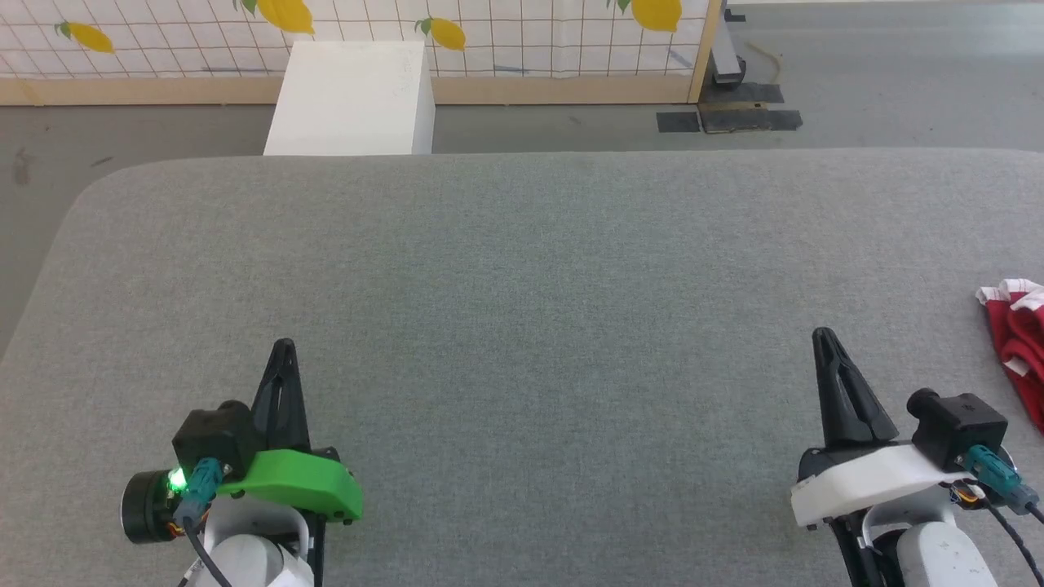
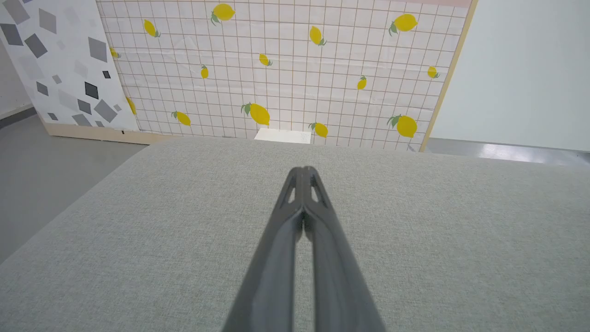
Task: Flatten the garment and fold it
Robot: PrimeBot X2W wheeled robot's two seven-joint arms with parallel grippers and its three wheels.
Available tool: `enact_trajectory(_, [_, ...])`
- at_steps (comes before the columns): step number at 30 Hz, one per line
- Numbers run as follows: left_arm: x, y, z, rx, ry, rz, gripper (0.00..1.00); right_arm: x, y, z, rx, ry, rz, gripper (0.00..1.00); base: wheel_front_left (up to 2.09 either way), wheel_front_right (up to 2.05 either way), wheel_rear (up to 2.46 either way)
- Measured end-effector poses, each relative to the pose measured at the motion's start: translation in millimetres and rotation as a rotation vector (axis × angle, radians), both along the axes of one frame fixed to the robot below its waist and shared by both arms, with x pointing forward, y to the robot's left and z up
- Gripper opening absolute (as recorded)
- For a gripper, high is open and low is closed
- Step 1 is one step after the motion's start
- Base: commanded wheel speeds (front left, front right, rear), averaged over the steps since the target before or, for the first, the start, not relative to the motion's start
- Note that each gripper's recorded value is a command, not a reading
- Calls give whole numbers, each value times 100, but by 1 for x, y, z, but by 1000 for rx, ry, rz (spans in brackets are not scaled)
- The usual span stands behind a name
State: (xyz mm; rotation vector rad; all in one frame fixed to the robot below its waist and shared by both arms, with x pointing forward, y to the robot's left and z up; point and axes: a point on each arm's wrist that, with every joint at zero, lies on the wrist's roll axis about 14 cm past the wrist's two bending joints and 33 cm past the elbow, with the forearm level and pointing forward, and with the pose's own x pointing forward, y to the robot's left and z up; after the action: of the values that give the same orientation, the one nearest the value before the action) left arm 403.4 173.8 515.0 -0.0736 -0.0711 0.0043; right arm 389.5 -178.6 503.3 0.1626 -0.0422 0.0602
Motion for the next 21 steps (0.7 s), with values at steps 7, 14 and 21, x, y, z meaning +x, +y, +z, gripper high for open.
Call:
enact_trajectory(7, [-1, 0, 2, 4, 1, -4, 0, 0, 2, 2, -13, 2, 8, 0, 0, 0, 0])
enact_trajectory(14, [-3, 0, 4, 11, 5, -5, 0, -1, 3, 6, -25, -1, 14, 0, 0, 0, 0])
enact_trajectory(21, [-5, 0, 4, 29, 10, -6, 0, -2, 5, 7, -42, 4, 22, 0, 0, 0, 0])
